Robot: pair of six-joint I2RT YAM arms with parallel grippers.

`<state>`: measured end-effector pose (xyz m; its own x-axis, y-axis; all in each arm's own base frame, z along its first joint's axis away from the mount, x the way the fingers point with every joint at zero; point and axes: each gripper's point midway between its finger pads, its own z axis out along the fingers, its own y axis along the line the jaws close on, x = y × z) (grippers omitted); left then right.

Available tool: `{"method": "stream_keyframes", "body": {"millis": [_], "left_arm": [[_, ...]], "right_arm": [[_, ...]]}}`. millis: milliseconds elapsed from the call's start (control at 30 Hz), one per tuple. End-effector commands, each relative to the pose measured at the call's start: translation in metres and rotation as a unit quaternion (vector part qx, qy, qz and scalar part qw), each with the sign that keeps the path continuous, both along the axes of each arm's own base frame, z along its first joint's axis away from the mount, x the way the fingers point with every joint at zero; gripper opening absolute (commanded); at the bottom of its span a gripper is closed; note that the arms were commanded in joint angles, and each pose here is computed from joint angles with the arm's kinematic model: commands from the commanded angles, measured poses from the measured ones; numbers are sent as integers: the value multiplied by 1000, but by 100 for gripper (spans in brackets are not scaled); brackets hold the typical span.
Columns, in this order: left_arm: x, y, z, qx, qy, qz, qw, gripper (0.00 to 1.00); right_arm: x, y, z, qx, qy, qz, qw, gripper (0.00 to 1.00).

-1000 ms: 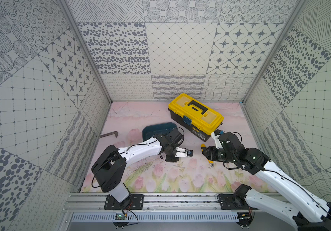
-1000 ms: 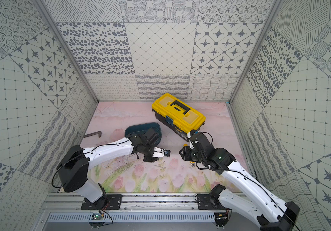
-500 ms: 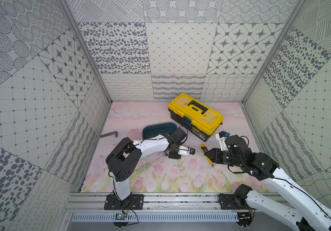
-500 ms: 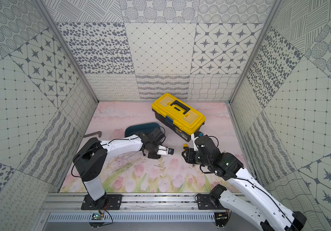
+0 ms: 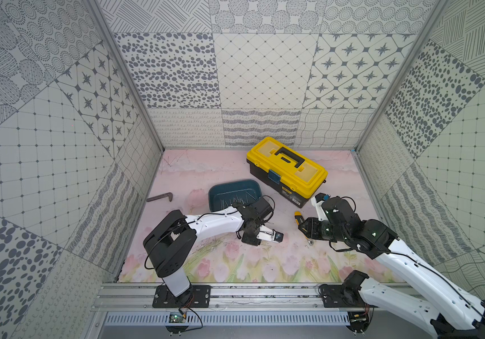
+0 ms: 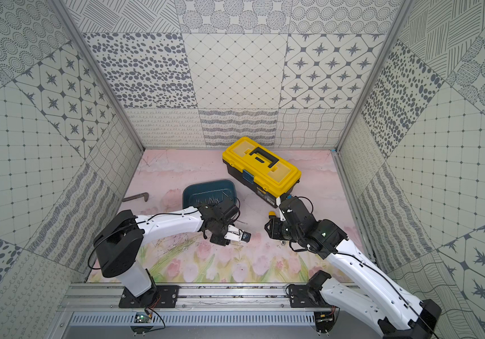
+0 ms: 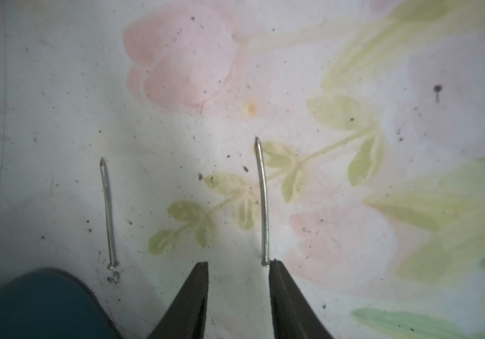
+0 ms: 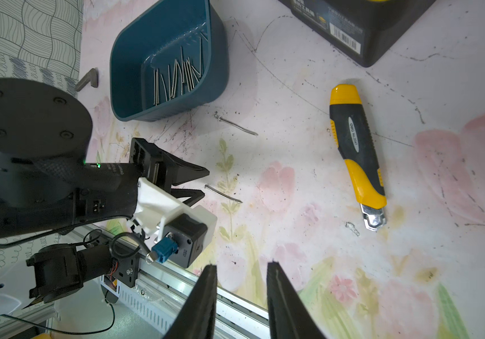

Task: Put the nails on the desktop into the storage box
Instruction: Pick up the nail from the center of the board.

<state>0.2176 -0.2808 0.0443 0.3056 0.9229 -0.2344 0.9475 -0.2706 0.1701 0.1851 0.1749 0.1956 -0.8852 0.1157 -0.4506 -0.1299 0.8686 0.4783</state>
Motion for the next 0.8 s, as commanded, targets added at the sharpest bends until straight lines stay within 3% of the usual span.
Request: {"method": "stream_keyframes", "body": {"millis": [0,767], "left_arm": [[-16,12,-4,19,16,3,1000,38],[-15,15,-31,72,30,23,997,33]], "right_arm": [[8,7,5,14,-16,4,1000,34],[16,17,9,26,-19,7,999,36]]}}
